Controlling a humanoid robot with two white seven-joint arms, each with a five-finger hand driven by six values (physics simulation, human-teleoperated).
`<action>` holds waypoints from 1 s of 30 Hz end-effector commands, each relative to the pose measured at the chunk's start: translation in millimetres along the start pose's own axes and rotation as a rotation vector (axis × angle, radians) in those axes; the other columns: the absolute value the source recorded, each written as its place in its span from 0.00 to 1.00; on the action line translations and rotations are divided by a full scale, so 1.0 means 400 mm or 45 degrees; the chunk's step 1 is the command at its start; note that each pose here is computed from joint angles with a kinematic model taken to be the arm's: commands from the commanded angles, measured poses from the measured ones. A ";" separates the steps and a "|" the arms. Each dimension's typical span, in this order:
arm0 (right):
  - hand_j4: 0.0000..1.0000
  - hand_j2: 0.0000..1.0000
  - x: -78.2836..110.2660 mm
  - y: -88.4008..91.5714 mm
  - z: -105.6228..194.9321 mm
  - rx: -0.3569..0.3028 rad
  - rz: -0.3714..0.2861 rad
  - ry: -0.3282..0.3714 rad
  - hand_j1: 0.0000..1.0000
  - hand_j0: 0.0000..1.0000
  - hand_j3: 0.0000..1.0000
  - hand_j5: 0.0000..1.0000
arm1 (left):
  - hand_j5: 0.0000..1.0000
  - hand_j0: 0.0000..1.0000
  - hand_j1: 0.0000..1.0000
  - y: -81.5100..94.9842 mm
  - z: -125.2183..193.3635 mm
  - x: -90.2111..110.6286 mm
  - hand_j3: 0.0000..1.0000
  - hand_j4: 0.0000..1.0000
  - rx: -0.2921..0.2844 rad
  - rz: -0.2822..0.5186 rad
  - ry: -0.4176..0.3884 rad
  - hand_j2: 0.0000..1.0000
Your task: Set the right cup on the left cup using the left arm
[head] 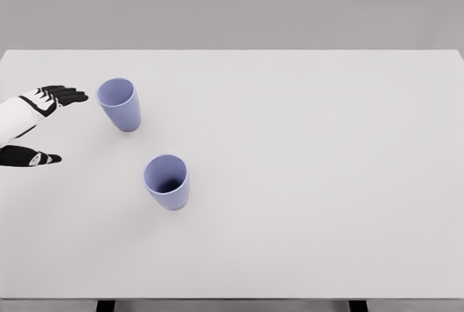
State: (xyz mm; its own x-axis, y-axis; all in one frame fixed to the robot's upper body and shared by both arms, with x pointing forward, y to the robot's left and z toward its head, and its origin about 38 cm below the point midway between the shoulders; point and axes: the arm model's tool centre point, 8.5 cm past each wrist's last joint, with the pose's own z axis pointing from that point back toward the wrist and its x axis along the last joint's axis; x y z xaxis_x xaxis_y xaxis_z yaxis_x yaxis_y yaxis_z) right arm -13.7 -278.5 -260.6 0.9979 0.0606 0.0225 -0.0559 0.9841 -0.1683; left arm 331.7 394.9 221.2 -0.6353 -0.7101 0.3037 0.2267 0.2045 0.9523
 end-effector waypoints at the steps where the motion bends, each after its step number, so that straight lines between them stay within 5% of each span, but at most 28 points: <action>1: 1.00 1.00 0.000 0.000 0.000 0.000 0.000 0.000 1.00 1.00 1.00 1.00 | 1.00 1.00 1.00 0.003 -0.001 0.004 1.00 1.00 0.004 0.002 -0.007 1.00; 14: 1.00 1.00 0.000 0.000 0.000 0.000 0.000 0.000 1.00 1.00 1.00 1.00 | 1.00 1.00 1.00 0.013 0.001 0.003 1.00 1.00 0.045 0.049 -0.019 1.00; 16: 1.00 1.00 0.000 0.000 0.000 0.000 0.000 0.000 1.00 1.00 1.00 1.00 | 1.00 1.00 1.00 -0.005 0.034 0.005 1.00 1.00 0.048 0.205 -0.035 1.00; 20: 1.00 1.00 0.000 0.000 0.000 0.000 0.000 0.000 1.00 1.00 1.00 1.00 | 1.00 1.00 1.00 -0.019 0.036 0.005 1.00 1.00 0.048 0.346 -0.064 1.00; 21: 1.00 1.00 0.000 0.000 0.000 0.000 0.000 0.000 1.00 1.00 1.00 1.00 | 1.00 1.00 1.00 -0.022 0.032 0.031 1.00 1.00 -0.081 0.406 -0.115 1.00; 30: 1.00 1.00 0.000 0.000 0.000 0.000 0.000 0.000 1.00 1.00 1.00 1.00 | 1.00 1.00 1.00 -0.043 0.027 0.094 1.00 1.00 -0.129 0.781 -0.221 1.00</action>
State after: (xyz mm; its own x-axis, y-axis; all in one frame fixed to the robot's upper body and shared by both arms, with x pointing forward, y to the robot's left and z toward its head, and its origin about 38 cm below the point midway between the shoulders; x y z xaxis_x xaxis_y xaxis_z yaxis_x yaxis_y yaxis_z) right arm -13.7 -278.5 -260.6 0.9979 0.0606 0.0225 -0.0559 0.9841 -0.1683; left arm 300.2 377.6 215.8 -0.5091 -0.4120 0.7557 0.6124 0.4435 0.6544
